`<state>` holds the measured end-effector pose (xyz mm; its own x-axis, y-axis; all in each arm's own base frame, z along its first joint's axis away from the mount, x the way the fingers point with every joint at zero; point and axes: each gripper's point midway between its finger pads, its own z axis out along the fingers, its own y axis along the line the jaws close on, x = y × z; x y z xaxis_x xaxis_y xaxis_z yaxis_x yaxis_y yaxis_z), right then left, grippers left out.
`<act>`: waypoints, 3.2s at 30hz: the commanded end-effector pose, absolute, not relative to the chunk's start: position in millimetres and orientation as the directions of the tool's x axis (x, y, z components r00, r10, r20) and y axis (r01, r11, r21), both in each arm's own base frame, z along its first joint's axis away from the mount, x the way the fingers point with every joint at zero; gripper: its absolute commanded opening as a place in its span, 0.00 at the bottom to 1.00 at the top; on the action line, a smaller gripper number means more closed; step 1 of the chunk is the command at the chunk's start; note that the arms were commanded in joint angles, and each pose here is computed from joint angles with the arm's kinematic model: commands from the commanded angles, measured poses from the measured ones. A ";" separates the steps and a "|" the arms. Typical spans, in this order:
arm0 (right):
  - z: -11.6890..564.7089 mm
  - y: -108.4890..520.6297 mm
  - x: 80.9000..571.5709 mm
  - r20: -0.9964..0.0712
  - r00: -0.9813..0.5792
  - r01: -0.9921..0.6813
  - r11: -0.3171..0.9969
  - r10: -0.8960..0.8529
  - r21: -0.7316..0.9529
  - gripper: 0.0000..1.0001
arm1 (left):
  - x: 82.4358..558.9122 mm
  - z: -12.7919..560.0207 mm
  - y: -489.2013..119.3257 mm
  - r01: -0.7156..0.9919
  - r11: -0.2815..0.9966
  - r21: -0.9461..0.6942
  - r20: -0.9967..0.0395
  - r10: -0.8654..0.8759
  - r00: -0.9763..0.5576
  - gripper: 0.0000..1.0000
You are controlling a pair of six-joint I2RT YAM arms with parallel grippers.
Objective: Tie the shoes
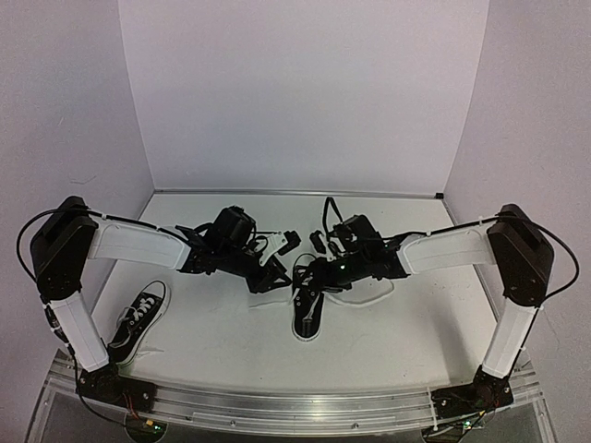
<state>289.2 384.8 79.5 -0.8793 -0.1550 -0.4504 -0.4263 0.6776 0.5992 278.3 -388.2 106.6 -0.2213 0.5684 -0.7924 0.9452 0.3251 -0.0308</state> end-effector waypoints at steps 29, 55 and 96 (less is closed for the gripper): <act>128.7 337.3 297.2 -0.554 -0.825 -0.429 0.764 -0.113 0.482 0.00 | 289.8 130.3 -441.7 0.992 0.099 0.080 -0.885 0.466 0.025 0.80; 127.3 331.8 296.3 -0.553 -0.826 -0.417 0.776 -0.107 0.473 0.00 | 283.7 105.9 -469.1 0.999 -0.008 -0.035 -0.875 0.483 -0.027 0.25; 15.0 146.8 329.4 -0.429 -0.850 0.311 0.949 0.305 0.057 0.50 | 282.2 104.1 -466.3 0.999 0.013 -0.037 -0.884 0.466 -0.039 0.00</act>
<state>315.0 144.7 12.0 -0.8629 0.3085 -0.4003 0.3022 0.9498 0.0805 282.6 -460.5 88.0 -0.0705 0.5084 -0.8582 0.9974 0.0258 -0.0667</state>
